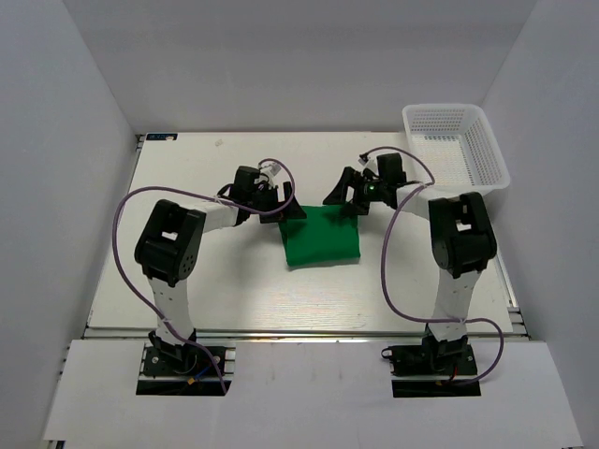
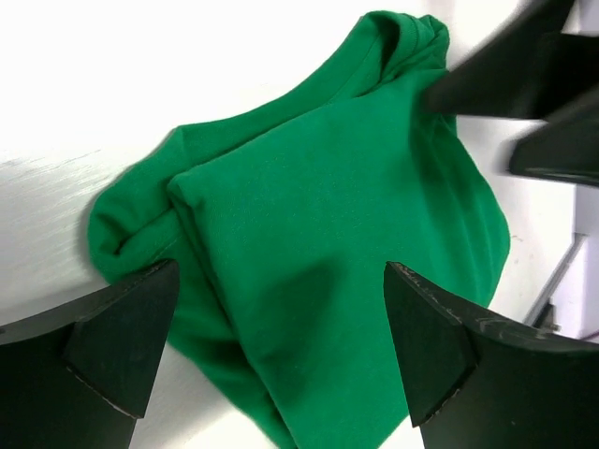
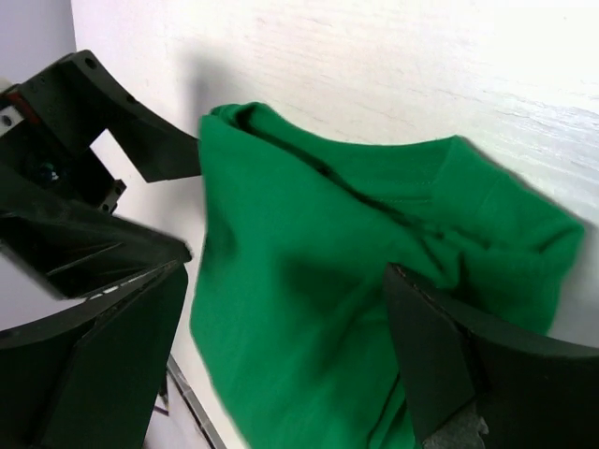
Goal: Fold and stack the t-shirts
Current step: Smooth out wrinkles on the folded tshirt, then put the neatly folded tshirt into the corner of the board with the left arm
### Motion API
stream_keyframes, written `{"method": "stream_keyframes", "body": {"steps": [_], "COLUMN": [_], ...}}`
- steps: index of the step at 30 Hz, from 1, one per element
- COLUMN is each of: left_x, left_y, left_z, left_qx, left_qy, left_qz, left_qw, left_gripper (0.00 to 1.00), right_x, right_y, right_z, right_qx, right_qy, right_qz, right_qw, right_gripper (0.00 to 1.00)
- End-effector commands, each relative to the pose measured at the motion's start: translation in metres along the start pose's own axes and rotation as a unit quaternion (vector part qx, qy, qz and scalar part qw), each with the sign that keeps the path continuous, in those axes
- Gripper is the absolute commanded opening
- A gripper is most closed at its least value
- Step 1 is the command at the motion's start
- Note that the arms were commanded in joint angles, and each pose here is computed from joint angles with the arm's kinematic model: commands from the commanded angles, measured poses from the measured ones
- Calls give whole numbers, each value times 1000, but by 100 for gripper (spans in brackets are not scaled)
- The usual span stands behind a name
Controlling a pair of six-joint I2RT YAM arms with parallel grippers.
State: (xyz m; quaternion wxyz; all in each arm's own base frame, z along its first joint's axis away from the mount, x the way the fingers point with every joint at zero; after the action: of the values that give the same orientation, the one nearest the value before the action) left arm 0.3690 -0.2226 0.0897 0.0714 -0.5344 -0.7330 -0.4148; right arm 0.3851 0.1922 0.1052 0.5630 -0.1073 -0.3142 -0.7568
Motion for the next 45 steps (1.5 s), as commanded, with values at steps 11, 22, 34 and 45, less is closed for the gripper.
{"method": "stream_keyframes", "body": {"steps": [11, 22, 34, 45], "left_x": [100, 61, 18, -6], "left_y": [23, -23, -37, -26], "left_z": [-70, -35, -19, 5], "left_qx": [-76, -25, -53, -76], "left_qy": [27, 23, 76, 173], "left_qz": [-104, -8, 26, 38], "left_qw": [991, 999, 995, 981], "left_gripper": [100, 100, 91, 0], "right_x": [92, 38, 54, 129], "right_y": [-31, -113, -102, -102], "right_z": [107, 17, 39, 101], "right_qx": [160, 18, 72, 192], "right_qy": [85, 80, 72, 86], "right_qz": [-71, 44, 42, -48], "right_qw": [981, 996, 994, 976], "right_gripper": [90, 90, 90, 90]}}
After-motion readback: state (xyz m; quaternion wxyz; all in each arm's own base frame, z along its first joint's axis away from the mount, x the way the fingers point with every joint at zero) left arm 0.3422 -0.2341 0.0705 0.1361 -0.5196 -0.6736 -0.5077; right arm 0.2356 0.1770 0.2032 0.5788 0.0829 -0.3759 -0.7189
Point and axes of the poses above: each gripper's point midway between its finger pads, its own x axis back along the fingers, its own z axis along the line the jaws close on, y = z × x, the point moved 7 cm from there along x, back along the fingers, and after that the axes turned 1 degree about -x, right-handed, at the moved point
